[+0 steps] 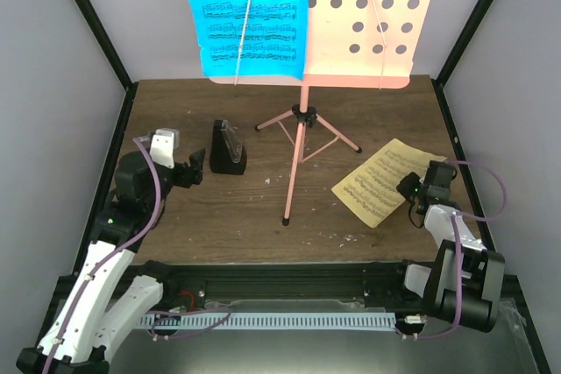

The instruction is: Pack up the instrument practice props

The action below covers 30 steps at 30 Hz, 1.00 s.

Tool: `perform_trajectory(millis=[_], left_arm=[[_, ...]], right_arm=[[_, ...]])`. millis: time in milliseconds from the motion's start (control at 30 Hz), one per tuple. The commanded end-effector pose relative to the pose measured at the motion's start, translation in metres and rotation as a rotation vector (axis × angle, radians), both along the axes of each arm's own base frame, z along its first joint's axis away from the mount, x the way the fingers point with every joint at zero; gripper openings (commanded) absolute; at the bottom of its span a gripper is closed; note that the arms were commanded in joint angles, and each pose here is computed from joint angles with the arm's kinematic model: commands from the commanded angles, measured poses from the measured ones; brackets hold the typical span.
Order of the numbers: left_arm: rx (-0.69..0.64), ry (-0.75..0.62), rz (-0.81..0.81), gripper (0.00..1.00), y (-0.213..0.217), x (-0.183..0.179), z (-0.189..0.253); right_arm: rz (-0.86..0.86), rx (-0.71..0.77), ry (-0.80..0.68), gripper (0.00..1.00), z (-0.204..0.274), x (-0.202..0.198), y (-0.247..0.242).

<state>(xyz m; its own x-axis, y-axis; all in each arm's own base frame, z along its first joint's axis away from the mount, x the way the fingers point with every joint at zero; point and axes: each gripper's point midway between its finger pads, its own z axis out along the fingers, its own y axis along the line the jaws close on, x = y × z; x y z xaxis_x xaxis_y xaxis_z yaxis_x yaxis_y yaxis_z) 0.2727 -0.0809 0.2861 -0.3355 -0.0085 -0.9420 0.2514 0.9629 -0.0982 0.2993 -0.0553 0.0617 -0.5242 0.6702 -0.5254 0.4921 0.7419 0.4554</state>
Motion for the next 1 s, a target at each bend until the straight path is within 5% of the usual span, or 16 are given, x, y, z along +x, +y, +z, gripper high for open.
perform_trajectory(millis=[0, 100, 167, 400, 633, 967], left_arm=[[0.007, -0.044, 0.023, 0.88, 0.005, 0.000, 0.008], [0.011, -0.051, 0.036, 0.88, 0.008, -0.001, 0.008], [0.012, -0.060, 0.045, 0.88, 0.010, -0.002, 0.010], [0.010, -0.089, 0.074, 0.88, 0.016, -0.006, 0.016], [0.001, -0.114, 0.116, 0.88, 0.024, -0.007, 0.022], [-0.266, -0.134, -0.048, 0.90, -0.009, -0.026, 0.086]], right_arm=[[-0.032, -0.053, -0.062, 0.42, 0.023, 0.011, -0.013], [-0.054, -0.076, -0.067, 0.87, 0.031, 0.010, -0.019], [-0.082, -0.108, -0.068, 0.99, 0.040, 0.009, -0.026], [-0.114, -0.158, -0.223, 1.00, 0.111, 0.002, -0.030], [0.316, 0.157, -0.478, 1.00, 0.152, -0.001, 0.079], [0.913, 0.122, -0.542, 0.94, 0.168, -0.052, 0.252]])
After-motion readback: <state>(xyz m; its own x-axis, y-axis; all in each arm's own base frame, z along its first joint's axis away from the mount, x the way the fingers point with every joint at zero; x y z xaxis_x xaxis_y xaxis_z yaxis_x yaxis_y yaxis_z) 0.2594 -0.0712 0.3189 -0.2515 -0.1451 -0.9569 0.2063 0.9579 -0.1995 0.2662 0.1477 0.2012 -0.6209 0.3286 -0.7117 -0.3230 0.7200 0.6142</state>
